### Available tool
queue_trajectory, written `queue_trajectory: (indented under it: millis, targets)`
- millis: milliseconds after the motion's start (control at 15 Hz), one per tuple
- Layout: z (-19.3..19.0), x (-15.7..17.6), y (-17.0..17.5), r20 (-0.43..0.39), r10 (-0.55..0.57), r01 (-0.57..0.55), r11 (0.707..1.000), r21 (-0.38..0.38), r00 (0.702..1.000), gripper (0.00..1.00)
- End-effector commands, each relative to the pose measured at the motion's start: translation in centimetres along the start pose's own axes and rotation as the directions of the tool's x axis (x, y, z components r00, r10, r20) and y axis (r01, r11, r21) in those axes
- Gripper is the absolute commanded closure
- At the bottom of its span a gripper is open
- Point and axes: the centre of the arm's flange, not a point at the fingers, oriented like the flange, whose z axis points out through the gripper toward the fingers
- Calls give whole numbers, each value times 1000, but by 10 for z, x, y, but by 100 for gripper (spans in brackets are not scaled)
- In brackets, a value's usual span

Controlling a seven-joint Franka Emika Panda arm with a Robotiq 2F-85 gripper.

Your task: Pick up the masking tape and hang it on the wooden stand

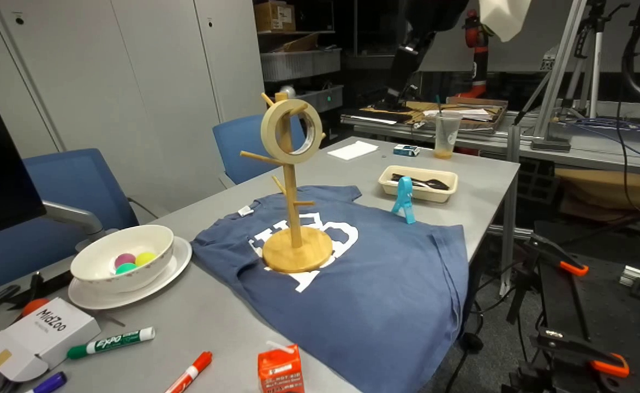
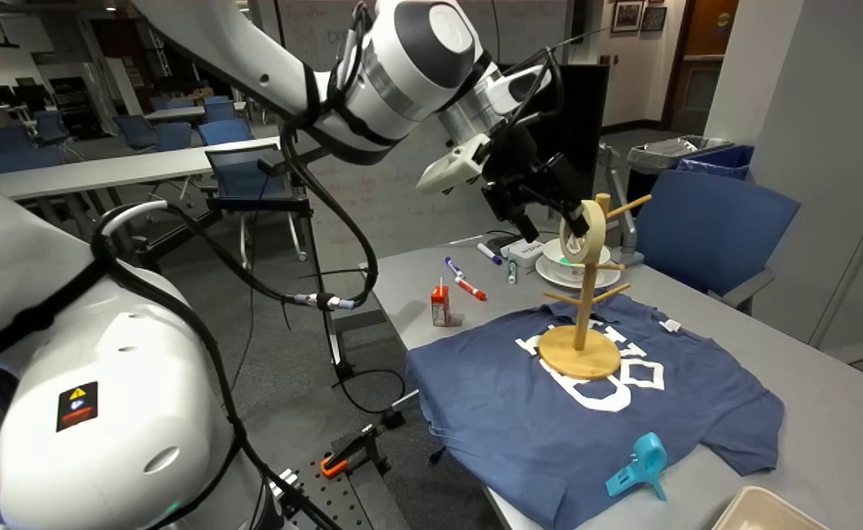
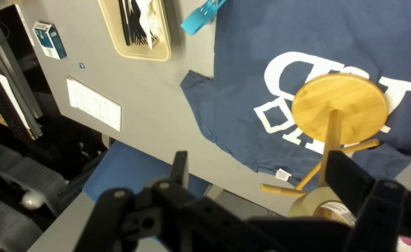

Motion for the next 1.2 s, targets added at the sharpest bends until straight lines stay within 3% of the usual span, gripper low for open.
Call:
queue_trajectory:
  millis: [0,600,667,1133]
  targets:
    - [-33,-43,10,-70,-30,34,998,49,997,0]
    - [-54,-71,4,-89,-75,93,970,223,993,0]
    - [-45,-53,-1,-75,-60,73,981,179,995,0]
    - [-43,-53,-2,-70,-65,77,981,181,995,0]
